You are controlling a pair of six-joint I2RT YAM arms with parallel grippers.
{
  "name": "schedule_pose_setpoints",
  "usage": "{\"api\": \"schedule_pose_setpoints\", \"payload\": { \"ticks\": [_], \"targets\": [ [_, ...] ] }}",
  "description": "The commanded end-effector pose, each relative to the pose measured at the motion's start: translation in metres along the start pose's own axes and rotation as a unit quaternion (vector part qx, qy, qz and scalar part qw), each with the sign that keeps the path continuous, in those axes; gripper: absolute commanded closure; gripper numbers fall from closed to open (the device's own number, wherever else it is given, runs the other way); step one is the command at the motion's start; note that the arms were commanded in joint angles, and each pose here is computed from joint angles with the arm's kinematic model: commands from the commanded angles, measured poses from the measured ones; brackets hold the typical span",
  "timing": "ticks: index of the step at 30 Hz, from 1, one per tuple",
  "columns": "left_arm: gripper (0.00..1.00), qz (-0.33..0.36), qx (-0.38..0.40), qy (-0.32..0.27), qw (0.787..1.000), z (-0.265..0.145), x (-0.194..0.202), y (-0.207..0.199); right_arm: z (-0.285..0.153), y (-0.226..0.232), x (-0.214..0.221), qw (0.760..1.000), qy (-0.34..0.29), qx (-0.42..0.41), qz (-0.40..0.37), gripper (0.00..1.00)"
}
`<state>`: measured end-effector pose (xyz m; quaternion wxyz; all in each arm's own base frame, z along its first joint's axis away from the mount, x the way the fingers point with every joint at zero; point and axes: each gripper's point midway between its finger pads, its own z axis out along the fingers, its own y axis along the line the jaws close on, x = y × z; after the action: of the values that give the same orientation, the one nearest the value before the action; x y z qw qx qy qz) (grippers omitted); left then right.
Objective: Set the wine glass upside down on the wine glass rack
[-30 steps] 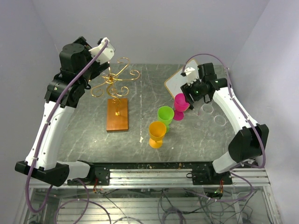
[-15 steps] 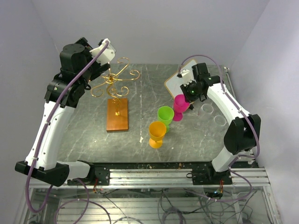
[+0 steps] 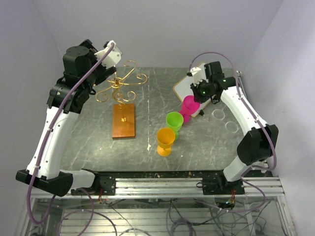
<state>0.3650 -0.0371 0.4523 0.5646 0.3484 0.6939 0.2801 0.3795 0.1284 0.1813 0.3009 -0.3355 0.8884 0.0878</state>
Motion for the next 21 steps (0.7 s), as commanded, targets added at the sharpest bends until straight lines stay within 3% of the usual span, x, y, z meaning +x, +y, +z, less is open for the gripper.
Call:
{"api": "schedule_pose_setpoints", "payload": {
  "ticks": [1, 9, 21],
  "targets": [
    [0.01, -0.033, -0.014, -0.029, 0.999, -0.012, -0.011, 0.014, -0.039, -0.007, -0.035, 0.998, -0.056, 0.025, -0.027, 1.00],
    [0.01, -0.110, 0.022, -0.105, 0.988, -0.027, -0.041, 0.017, -0.108, -0.009, -0.090, 0.988, -0.140, 0.054, -0.047, 1.00],
    [0.01, -0.239, 0.105, -0.212, 0.942, -0.039, -0.087, 0.012, -0.204, 0.010, -0.178, 0.943, -0.323, 0.040, -0.071, 1.00]
  ]
}}
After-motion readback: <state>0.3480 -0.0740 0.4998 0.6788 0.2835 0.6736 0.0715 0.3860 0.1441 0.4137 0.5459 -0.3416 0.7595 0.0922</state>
